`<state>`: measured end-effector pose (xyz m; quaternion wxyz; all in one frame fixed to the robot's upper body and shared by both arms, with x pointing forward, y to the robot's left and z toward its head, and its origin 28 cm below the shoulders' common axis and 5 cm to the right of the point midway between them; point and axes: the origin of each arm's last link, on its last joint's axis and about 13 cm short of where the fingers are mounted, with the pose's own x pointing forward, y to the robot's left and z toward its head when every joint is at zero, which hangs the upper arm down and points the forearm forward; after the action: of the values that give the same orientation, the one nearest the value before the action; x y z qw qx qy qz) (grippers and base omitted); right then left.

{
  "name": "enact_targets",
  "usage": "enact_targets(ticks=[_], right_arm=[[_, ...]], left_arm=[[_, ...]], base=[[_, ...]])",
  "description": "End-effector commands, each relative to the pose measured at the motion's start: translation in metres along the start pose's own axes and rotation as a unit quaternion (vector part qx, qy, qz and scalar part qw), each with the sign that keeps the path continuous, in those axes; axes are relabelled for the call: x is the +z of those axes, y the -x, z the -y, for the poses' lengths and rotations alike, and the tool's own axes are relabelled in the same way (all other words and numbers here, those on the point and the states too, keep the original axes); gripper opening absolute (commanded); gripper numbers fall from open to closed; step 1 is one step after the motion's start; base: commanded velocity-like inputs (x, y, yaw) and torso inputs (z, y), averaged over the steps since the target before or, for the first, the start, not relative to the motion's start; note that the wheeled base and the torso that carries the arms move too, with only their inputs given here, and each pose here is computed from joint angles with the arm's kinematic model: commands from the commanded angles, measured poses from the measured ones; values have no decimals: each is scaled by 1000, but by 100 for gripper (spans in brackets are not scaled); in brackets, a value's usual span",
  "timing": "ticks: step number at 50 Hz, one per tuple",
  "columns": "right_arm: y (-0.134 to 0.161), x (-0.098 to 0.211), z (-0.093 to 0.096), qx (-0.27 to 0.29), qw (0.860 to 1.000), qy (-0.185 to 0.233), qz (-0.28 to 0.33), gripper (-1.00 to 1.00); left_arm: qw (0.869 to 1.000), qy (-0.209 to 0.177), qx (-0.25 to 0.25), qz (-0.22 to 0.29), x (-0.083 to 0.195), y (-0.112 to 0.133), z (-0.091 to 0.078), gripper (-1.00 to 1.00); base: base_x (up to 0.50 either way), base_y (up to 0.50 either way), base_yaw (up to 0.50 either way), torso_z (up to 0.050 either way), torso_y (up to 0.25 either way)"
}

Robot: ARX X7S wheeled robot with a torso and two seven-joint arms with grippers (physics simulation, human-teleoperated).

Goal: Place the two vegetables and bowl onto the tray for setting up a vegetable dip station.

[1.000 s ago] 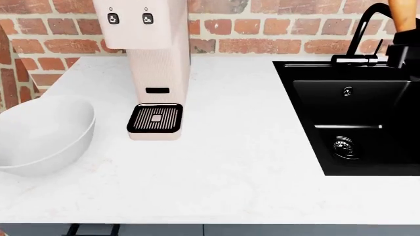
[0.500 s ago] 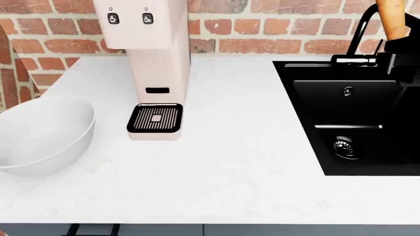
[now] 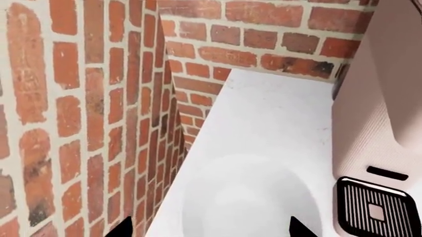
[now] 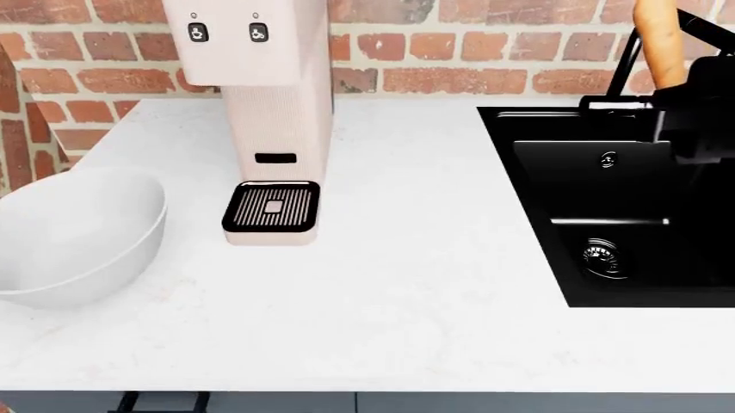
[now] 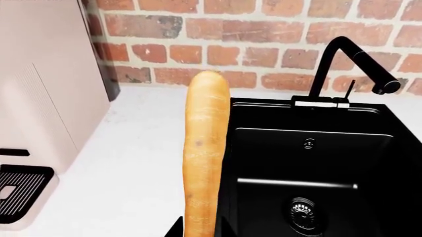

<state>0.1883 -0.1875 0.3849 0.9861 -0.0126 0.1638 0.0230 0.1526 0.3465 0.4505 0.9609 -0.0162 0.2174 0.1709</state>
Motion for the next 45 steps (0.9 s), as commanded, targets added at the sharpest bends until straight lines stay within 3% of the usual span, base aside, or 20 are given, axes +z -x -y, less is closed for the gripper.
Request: enact_targets(ticks=[1, 10, 24, 39, 45], right_arm=[[-5, -2, 1, 0, 1000, -1, -4, -100], [-11, -4, 1, 0, 1000, -3, -11, -100], [-22, -7, 2, 2, 1000, -4, -21, -100], [-26, -10, 1, 3, 1000, -4, -29, -100], [-28, -12, 2, 3, 999, -5, -33, -100]], left_arm=[[1000, 7, 19, -9, 1, -6, -3, 100], [999, 1, 32, -23, -3, -14, 2, 100], [998, -22, 21, -61, -18, -47, 15, 100], [998, -31, 43, -46, -29, -69, 15, 100], [998, 20, 45, -49, -25, -73, 16, 100]], base=[[0, 0, 0, 0, 0], [0, 0, 0, 0, 0], [0, 0, 0, 0, 1], [0, 0, 0, 0, 0], [0, 0, 0, 0, 0]])
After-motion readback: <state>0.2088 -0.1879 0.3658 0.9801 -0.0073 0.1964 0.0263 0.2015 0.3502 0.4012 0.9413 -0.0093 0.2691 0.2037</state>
